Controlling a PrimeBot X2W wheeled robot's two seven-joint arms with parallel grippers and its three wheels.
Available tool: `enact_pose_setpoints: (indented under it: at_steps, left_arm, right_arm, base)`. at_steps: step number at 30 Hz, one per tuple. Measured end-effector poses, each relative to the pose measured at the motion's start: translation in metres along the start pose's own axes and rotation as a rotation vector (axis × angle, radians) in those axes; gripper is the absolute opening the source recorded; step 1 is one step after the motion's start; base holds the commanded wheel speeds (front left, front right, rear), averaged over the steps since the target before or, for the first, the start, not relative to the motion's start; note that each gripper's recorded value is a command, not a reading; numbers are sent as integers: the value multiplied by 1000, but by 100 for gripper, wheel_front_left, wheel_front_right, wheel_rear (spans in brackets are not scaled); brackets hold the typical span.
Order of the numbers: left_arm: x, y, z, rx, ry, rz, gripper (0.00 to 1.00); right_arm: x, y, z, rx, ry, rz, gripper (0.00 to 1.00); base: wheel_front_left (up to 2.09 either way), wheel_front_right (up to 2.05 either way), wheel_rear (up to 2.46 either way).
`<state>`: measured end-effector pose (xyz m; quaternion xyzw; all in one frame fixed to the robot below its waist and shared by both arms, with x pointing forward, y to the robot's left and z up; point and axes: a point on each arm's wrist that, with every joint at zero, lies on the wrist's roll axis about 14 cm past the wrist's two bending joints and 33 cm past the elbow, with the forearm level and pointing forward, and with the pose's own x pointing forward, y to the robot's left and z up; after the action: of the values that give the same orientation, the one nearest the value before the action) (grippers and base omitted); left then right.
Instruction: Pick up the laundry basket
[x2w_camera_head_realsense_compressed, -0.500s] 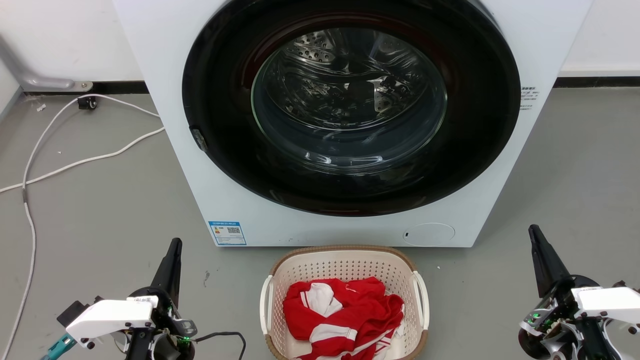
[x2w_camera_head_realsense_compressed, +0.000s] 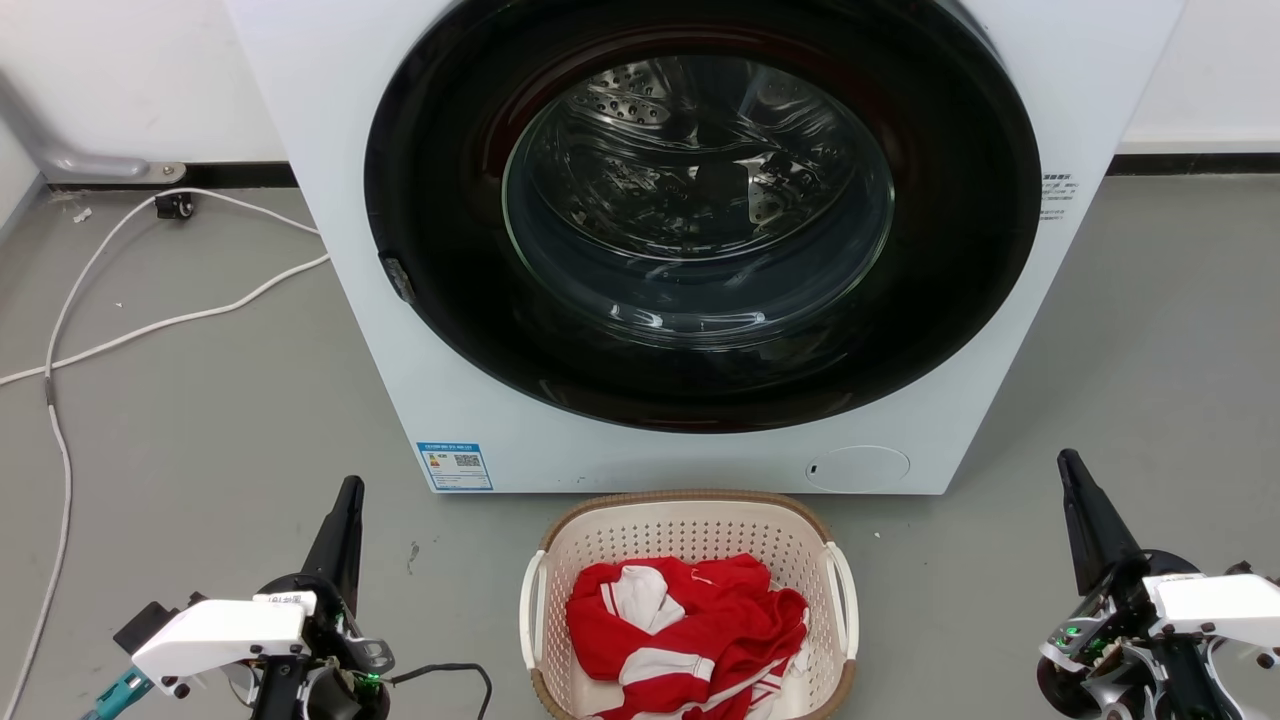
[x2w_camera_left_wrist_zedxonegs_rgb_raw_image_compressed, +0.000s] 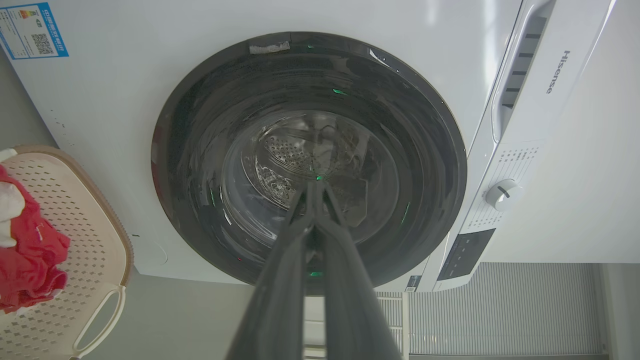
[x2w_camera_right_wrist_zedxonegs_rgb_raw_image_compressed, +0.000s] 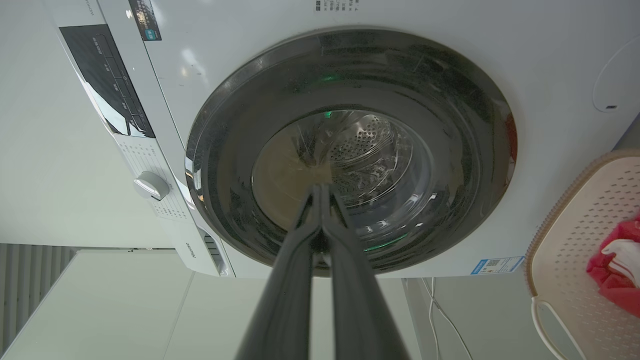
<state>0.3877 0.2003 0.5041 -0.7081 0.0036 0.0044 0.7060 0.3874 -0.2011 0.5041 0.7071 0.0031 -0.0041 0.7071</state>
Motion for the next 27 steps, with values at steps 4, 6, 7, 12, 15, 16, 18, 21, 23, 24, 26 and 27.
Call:
enact_pose_setpoints:
  at_steps: [4, 6, 7, 12, 15, 16, 18, 21, 23, 24, 26, 27]
  left_arm:
    - [0, 0, 0, 0, 0, 0, 0]
    - [0, 0, 0, 0, 0, 0, 0]
    - [0, 0, 0, 0, 0, 0, 0]
    - [0, 0, 0, 0, -1, 0, 0]
    - [0, 0, 0, 2, 0, 0, 0]
    - [0, 0, 0, 3, -1, 0, 0]
    - [0, 0, 0, 2, 1, 0, 0]
    - [0, 0, 0, 5, 2, 0, 0]
    - [0, 0, 0, 5, 1, 0, 0]
    - [0, 0, 0, 4, 1, 0, 0]
    - [-2, 5, -1, 2, 2, 15, 100]
    - [-4, 11, -1, 0, 1, 32, 100]
  right_arm:
    - [0, 0, 0, 0, 0, 0, 0]
    - [0, 0, 0, 0, -1, 0, 0]
    - [0, 0, 0, 0, -1, 0, 0]
    - [0, 0, 0, 1, -1, 0, 0]
    - [0, 0, 0, 1, -1, 0, 0]
    - [0, 0, 0, 1, -1, 0, 0]
    - [0, 0, 0, 1, -1, 0, 0]
    - [0, 0, 0, 1, -2, 0, 0]
    - [0, 0, 0, 1, 0, 0, 0]
    - [0, 0, 0, 0, 0, 0, 0]
    - [-2, -5, 0, 2, -1, -16, 100]
    - [-4, -11, 0, 3, -2, -32, 100]
  base:
    - [0, 0, 0]
    - [0, 0, 0]
    - [0, 0, 0]
    - [0, 0, 0]
    - [0, 0, 0]
    - [0, 0, 0]
    - [0, 0, 0]
    - [0, 0, 0]
    - [0, 0, 0]
    - [0, 0, 0]
    - [0, 0, 0]
    - [0, 0, 0]
